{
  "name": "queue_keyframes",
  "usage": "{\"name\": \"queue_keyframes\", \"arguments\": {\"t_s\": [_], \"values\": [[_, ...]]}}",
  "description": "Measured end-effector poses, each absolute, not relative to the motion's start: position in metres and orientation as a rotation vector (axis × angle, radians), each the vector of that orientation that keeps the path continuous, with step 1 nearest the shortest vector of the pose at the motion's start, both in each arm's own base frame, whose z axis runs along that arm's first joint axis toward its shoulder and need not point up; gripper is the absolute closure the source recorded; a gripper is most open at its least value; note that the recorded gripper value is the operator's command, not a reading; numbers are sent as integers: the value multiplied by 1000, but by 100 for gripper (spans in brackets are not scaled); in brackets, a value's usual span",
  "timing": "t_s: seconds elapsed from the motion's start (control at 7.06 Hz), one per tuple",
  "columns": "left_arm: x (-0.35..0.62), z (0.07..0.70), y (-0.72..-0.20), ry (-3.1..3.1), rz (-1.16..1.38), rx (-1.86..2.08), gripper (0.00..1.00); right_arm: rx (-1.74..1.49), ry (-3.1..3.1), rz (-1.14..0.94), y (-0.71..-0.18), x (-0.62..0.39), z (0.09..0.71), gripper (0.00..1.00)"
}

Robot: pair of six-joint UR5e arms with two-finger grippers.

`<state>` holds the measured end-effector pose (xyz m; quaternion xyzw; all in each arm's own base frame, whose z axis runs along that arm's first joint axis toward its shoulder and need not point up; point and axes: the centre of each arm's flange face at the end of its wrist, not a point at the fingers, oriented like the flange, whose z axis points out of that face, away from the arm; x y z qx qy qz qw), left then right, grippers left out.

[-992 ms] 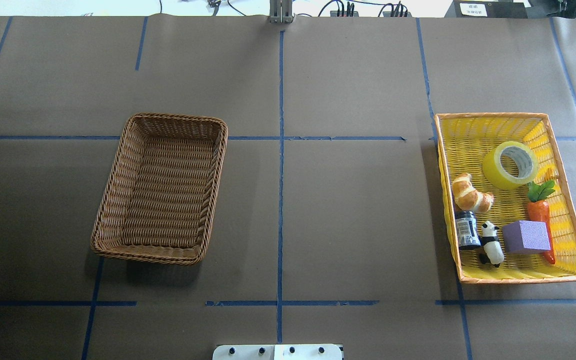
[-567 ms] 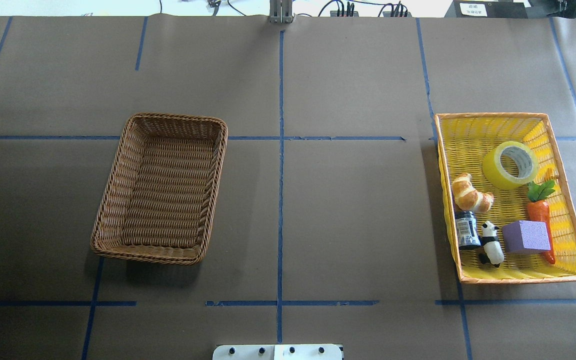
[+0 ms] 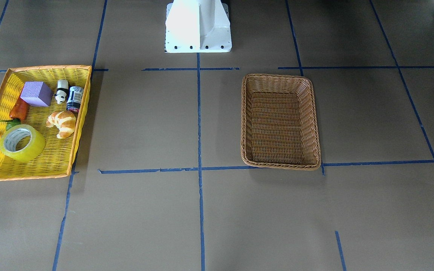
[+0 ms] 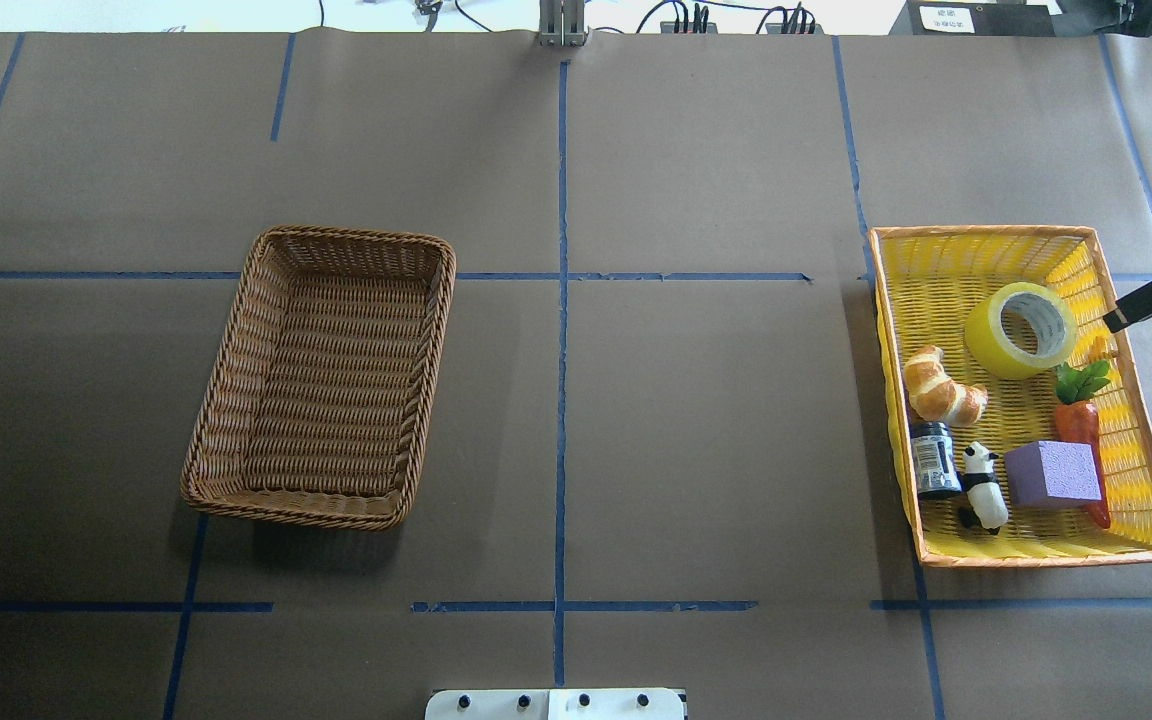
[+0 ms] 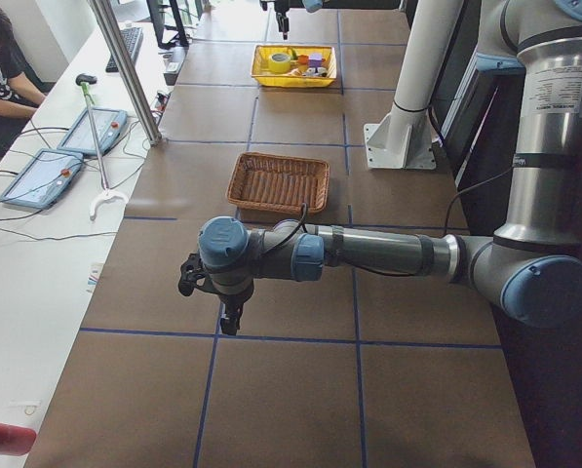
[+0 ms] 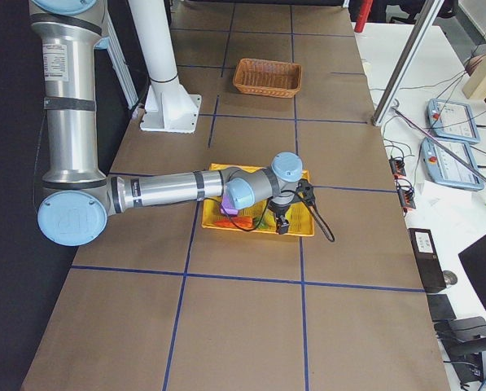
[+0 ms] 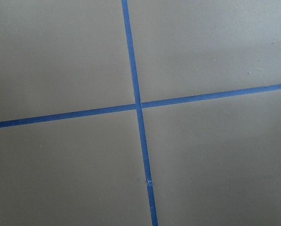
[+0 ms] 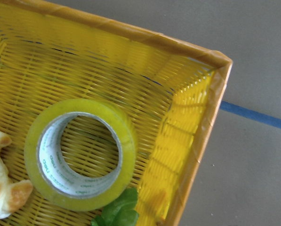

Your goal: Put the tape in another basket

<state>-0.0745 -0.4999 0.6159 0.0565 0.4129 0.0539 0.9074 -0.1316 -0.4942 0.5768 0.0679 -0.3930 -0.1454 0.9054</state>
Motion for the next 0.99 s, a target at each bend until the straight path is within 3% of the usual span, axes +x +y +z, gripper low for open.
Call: {"name": "queue_keyframes", "arguments": {"t_s": [0.57, 0.71, 0.85, 0.99], "values": [[-74, 613, -500, 855, 113, 123, 0, 222, -768, -347, -514, -177, 576, 11], [-74, 612, -500, 855, 114, 124, 0, 220, -767, -353, -518, -182, 584, 18], [-74, 612, -500, 855, 115, 125, 0, 221, -769, -363, -518, -188, 594, 33], [-74, 611, -500, 854, 115, 126, 0, 224, -772, -375, -518, -196, 599, 76]]}}
